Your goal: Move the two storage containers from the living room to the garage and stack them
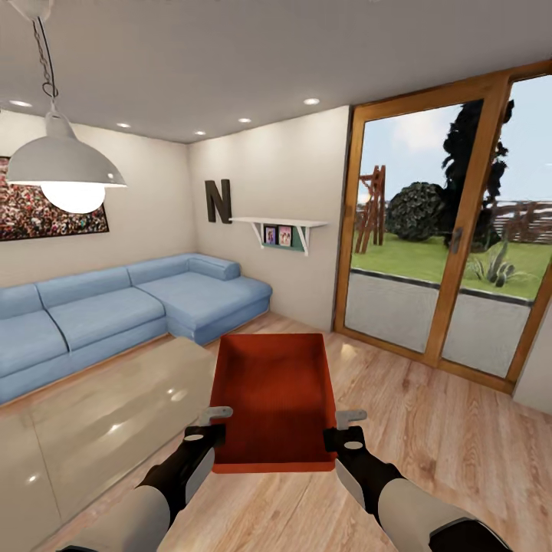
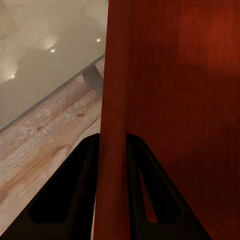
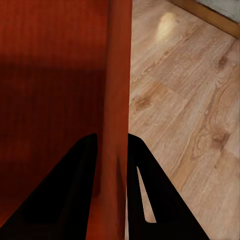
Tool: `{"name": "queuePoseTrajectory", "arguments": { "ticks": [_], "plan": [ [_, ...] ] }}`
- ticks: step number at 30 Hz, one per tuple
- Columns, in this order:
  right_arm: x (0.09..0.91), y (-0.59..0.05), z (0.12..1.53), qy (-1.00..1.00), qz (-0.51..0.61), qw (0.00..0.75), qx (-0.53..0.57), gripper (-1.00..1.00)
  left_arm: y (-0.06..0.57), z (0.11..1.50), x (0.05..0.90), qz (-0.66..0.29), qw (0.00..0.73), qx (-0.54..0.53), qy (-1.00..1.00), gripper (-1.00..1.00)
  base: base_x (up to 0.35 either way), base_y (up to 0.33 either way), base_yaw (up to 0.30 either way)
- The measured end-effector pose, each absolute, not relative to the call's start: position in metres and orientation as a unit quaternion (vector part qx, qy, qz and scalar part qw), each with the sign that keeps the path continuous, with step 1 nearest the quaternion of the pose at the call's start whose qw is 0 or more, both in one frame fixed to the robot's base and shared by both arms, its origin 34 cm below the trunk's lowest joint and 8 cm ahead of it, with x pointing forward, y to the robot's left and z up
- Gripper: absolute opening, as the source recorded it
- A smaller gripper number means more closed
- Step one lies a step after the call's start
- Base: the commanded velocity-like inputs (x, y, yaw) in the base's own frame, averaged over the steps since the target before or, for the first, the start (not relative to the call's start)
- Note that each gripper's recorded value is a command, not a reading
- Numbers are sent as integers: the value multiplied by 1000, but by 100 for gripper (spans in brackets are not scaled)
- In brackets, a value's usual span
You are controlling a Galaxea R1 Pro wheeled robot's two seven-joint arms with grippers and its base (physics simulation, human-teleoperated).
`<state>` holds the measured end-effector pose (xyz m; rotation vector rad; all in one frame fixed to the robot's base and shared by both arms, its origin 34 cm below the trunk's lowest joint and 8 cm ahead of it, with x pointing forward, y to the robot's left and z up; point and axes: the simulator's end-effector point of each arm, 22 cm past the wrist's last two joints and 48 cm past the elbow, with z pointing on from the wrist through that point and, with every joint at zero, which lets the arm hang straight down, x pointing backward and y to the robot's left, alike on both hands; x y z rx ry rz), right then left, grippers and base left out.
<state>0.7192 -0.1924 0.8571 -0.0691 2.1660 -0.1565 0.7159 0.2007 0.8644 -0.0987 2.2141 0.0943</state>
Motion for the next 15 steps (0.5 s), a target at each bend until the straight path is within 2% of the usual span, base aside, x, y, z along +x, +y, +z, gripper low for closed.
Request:
{"name": "queuePoseTrajectory", "arguments": {
  "ticks": [15],
  "plan": [
    [721, -192, 871, 877, -64, 476, -27, -100, 201, 878, 718, 38, 456, -40, 888, -100, 0, 0, 0]
  ]
}}
